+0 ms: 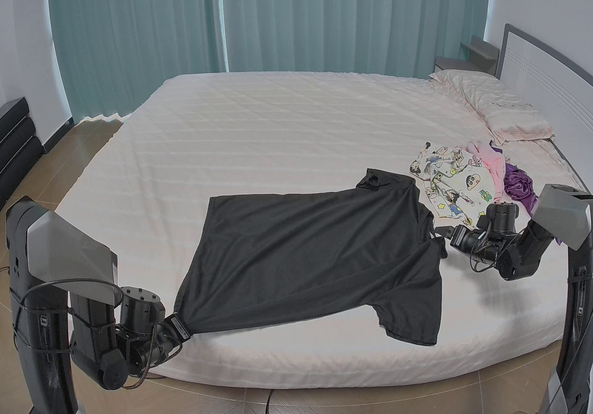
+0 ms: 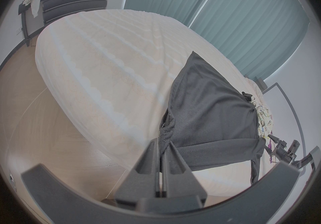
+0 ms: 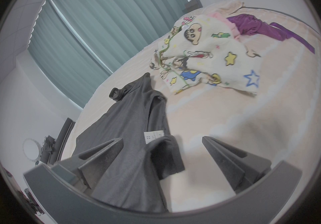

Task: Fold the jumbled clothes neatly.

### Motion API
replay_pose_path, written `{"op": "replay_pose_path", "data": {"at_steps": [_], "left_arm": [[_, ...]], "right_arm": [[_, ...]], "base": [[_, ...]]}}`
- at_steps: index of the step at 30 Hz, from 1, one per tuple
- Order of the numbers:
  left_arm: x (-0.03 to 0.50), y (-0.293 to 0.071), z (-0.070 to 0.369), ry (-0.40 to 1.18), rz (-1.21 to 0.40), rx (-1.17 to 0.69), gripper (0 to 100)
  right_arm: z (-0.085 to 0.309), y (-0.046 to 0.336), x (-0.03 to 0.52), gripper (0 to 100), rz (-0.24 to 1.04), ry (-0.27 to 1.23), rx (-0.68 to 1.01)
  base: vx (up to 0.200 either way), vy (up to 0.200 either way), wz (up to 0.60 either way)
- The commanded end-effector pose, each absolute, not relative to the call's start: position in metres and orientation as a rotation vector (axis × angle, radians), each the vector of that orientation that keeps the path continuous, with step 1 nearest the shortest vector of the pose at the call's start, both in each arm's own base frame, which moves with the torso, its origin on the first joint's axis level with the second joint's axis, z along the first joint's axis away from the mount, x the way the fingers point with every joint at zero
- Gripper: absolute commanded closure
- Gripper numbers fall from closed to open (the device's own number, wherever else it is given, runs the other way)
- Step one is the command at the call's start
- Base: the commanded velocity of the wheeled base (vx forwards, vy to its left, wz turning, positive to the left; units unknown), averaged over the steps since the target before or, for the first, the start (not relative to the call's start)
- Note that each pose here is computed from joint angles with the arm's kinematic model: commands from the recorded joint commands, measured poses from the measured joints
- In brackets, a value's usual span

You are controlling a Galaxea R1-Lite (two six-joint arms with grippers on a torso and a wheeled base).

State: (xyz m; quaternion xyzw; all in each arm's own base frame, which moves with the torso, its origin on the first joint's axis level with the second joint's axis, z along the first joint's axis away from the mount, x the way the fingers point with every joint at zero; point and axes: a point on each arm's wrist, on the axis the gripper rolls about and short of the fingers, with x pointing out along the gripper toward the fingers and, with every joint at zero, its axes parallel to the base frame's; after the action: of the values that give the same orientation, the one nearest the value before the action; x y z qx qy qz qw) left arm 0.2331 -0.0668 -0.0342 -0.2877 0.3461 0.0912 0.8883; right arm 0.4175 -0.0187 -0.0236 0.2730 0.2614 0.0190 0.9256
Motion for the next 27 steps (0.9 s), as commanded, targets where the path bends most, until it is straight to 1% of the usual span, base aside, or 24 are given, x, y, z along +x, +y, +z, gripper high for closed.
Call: {"op": "replay_pose_path", "data": {"at_steps": [1,4,7,8,9,12,15,19,27], "left_arm": [[0.234,-0.067,-0.036,0.723,0.184,-0.603,100],[0.234,-0.067,-0.036,0.721,0.181,-0.604,100],[0.235,-0.067,-0.036,0.725,0.163,-0.614,100],[0.235,-0.067,-0.036,0.725,0.163,-0.614,100],[0.236,-0.067,-0.036,0.728,0.151,-0.627,100],[0.235,-0.067,-0.038,0.747,0.144,-0.634,100],[0.234,-0.068,-0.040,0.752,0.147,-0.647,100],[0.234,-0.069,-0.038,0.741,0.135,-0.658,100],[0.233,-0.068,-0.039,0.745,0.136,-0.657,100]], "right_arm": [[0.002,-0.032,0.397,0,0.003,0.510,0.594],[0.012,-0.025,0.366,0,-0.011,0.567,0.652],[0.005,-0.006,0.334,0,0.001,0.670,0.667],[0.005,-0.006,0.334,0,0.001,0.670,0.667],[-0.001,0.004,0.311,0,-0.002,0.737,0.677],[-0.005,0.015,0.281,0,0.000,0.787,0.715],[-0.008,0.027,0.261,0,0.018,0.803,0.747],[-0.015,0.040,0.234,0,0.041,0.864,0.720],[-0.030,0.052,0.213,0,0.073,0.945,0.686]], "base": [[0.000,0.000,0.00],[0.000,0.000,0.00],[0.000,0.000,0.00],[0.000,0.000,0.00],[0.000,0.000,0.00],[0.000,0.000,0.00],[0.000,0.000,0.00],[0.000,0.000,0.00],[0.000,0.000,0.00]]}}
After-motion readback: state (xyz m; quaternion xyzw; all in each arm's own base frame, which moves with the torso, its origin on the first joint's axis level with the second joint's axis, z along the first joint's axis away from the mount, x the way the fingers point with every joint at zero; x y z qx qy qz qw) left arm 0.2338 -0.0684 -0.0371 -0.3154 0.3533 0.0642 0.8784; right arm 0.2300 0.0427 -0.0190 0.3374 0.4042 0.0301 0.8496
